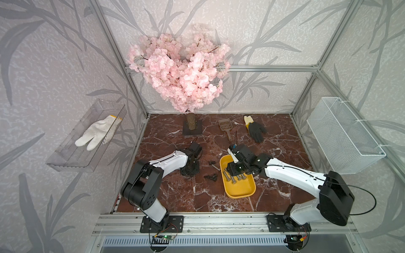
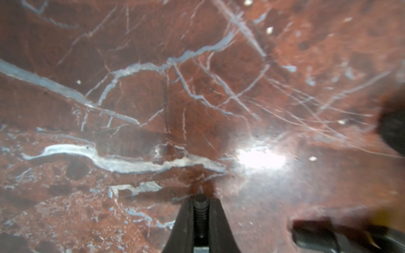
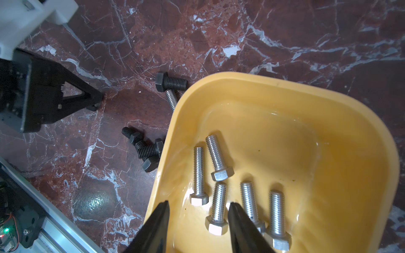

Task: Take the screw protection sleeves out of the storage box
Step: Pick up the bolt at the center of the board, then place the bolt in the storage box.

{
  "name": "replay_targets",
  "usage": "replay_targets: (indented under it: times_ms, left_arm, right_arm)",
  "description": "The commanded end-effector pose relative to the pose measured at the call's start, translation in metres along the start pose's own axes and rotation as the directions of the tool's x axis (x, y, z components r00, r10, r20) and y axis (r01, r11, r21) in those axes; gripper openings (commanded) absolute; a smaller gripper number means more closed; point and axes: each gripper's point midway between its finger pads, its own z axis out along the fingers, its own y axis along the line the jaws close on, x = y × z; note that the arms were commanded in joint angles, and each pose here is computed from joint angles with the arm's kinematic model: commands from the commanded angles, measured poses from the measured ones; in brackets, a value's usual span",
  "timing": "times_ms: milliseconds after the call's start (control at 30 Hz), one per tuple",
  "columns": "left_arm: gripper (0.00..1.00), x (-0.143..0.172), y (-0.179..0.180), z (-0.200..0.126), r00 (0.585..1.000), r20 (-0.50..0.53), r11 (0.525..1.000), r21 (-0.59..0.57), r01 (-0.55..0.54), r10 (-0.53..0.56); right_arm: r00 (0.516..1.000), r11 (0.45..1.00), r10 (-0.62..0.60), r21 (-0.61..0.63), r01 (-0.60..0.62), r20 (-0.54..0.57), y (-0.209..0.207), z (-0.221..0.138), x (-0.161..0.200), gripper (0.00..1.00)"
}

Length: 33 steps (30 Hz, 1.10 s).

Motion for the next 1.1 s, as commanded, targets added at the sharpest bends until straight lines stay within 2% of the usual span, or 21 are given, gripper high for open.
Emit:
replay_targets:
  times_ms: [0, 233, 467, 600, 800, 933, 1067]
  left_arm:
    - [0.07, 0.0, -0.012, -0.029, 0.999, 0.037, 0.997, 0.072, -0.018, 0.015]
    - [0.07, 0.006, -0.039, -0.086, 0.992, 0.123, 0.985, 0.168, -0.04, 0.019]
    - [0.08, 0.019, -0.106, -0.116, 0.977, 0.182, 0.97, 0.19, -0.149, 0.115]
    - [0.08, 0.019, -0.156, -0.11, 0.966, 0.186, 0.958, 0.189, -0.214, 0.179]
    - [0.08, 0.002, -0.214, -0.09, 0.965, 0.182, 0.95, 0.216, -0.226, 0.189]
    - [0.08, -0.009, -0.24, -0.068, 0.97, 0.166, 0.951, 0.222, -0.214, 0.179]
    - [0.08, -0.023, -0.248, -0.044, 0.978, 0.151, 0.964, 0.204, -0.171, 0.142]
  right_arm:
    - [1.0, 0.999, 0.003, 0.038, -0.003, 0.02, -0.006, -0.009, 0.001, 0.48]
    - [0.995, 0.995, 0.067, 0.067, -0.073, 0.077, -0.018, -0.024, -0.006, 0.49]
    - [0.967, 0.958, 0.195, 0.179, -0.224, 0.166, -0.067, -0.054, -0.009, 0.52]
    - [0.935, 0.918, 0.289, 0.216, -0.332, 0.207, -0.102, -0.068, 0.001, 0.53]
    - [0.909, 0.896, 0.334, 0.216, -0.388, 0.248, -0.124, -0.081, 0.01, 0.54]
    - [0.911, 0.897, 0.331, 0.218, -0.385, 0.245, -0.126, -0.082, 0.011, 0.55]
    - [0.911, 0.903, 0.328, 0.201, -0.38, 0.249, -0.125, -0.08, 0.01, 0.55]
